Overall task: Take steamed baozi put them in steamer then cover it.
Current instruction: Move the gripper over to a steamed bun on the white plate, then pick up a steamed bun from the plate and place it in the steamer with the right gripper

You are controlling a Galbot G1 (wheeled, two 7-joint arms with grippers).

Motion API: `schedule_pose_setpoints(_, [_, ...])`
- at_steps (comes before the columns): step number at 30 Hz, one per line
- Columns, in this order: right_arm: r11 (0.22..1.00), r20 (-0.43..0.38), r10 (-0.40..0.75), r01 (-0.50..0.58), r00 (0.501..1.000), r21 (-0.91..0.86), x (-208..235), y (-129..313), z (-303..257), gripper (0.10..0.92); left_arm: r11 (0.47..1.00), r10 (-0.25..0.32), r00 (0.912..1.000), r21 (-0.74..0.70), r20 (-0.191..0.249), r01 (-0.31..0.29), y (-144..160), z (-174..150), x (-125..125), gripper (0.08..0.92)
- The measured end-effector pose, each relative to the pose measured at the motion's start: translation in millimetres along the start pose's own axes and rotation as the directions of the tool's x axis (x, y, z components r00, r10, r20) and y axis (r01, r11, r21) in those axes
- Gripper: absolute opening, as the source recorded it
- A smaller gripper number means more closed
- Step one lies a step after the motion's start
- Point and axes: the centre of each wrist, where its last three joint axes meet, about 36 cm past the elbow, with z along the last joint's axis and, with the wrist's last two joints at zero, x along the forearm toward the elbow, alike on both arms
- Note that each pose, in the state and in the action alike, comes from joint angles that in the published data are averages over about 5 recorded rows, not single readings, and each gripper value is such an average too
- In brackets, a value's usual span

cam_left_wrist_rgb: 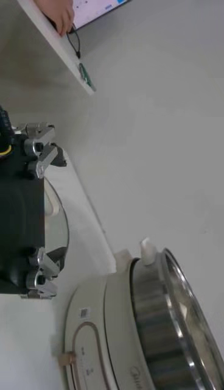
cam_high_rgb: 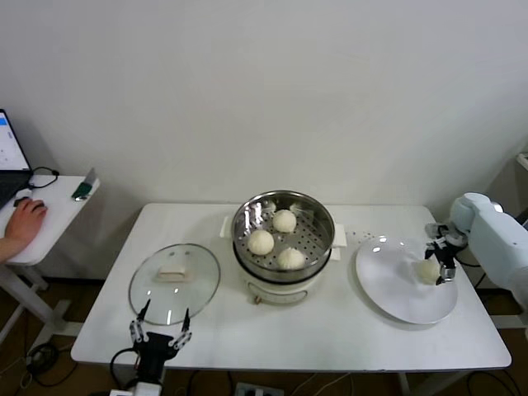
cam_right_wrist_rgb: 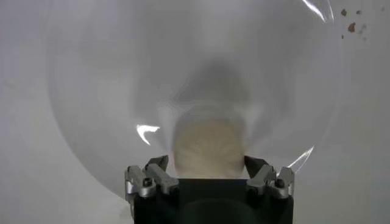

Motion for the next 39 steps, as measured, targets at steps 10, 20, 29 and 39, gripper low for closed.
schedule_pose_setpoints(10, [1.0, -0.002, 0.008, -0.008, 1.0, 0.002, 2.6, -3.0, -0.5, 0.715, 1.0, 0.004, 1.0, -0.003, 0.002, -0.004, -1.9, -0.8, 1.5, 0.823])
schedule_pose_setpoints(20, [0.999, 0.025, 0.053, -0.053, 0.998, -0.006, 30.1, -13.9, -2.6, 0.704, 1.0, 0.006, 0.9999, 0.0, 0.01, -0.006, -3.6, -4.0, 3.4, 0.823])
schedule_pose_setpoints(29, [0.987, 0.124, 0.162, -0.161, 0.979, -0.018, 111.7, -51.0, -48.4, 0.704, 1.0, 0.018, 0.9996, 0.009, 0.023, -0.018, -5.0, -9.8, 9.5, 0.823])
schedule_pose_setpoints(39, [0.967, 0.254, 0.253, -0.255, 0.934, -0.026, 223.9, -79.1, -131.1, 0.704, 0.999, 0.042, 0.9979, 0.015, 0.049, -0.043, -7.6, -17.8, 16.1, 0.823])
